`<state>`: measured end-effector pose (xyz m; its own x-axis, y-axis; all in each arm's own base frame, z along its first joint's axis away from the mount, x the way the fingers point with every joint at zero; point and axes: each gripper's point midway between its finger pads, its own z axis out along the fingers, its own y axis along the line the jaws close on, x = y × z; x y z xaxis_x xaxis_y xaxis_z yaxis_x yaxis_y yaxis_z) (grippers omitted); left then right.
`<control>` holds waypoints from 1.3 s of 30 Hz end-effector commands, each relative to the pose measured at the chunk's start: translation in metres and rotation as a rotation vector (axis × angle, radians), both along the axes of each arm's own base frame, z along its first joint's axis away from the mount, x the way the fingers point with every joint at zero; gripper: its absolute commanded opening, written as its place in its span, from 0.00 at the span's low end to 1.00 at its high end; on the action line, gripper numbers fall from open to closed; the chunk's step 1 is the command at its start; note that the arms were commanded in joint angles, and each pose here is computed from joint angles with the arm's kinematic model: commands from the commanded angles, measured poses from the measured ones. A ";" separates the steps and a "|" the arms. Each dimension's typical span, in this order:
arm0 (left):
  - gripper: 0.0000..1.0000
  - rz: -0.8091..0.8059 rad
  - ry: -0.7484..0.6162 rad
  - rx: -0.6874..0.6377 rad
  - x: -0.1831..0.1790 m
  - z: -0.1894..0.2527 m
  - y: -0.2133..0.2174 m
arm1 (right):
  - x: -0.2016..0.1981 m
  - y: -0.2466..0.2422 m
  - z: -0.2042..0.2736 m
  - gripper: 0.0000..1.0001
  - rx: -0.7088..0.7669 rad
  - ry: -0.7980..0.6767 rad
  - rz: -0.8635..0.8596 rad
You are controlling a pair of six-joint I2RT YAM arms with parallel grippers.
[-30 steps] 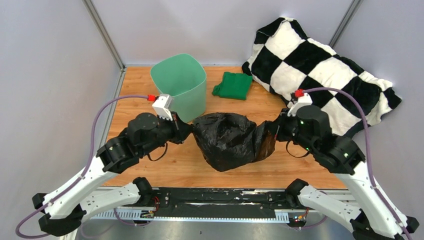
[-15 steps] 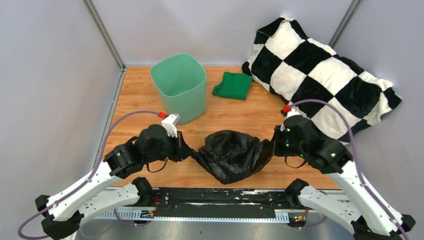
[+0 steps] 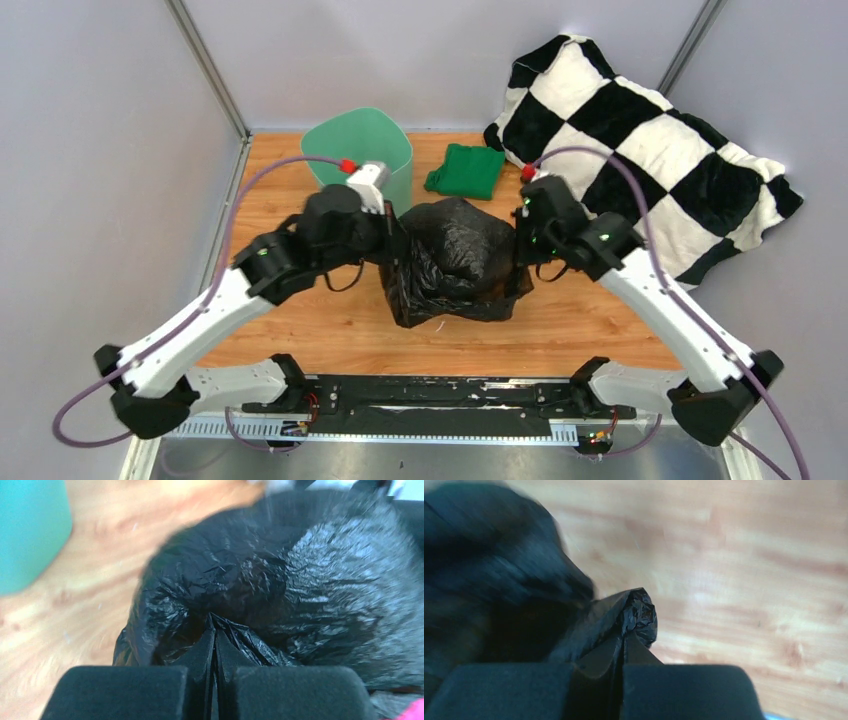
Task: Put the trash bags into the trash bin
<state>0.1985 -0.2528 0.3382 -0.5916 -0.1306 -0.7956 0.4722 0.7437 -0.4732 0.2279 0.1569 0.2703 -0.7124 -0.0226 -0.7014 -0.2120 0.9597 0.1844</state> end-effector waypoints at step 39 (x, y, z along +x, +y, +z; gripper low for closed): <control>0.00 -0.210 -0.077 -0.115 -0.041 0.052 -0.008 | -0.088 0.009 0.075 0.86 0.239 -0.223 0.422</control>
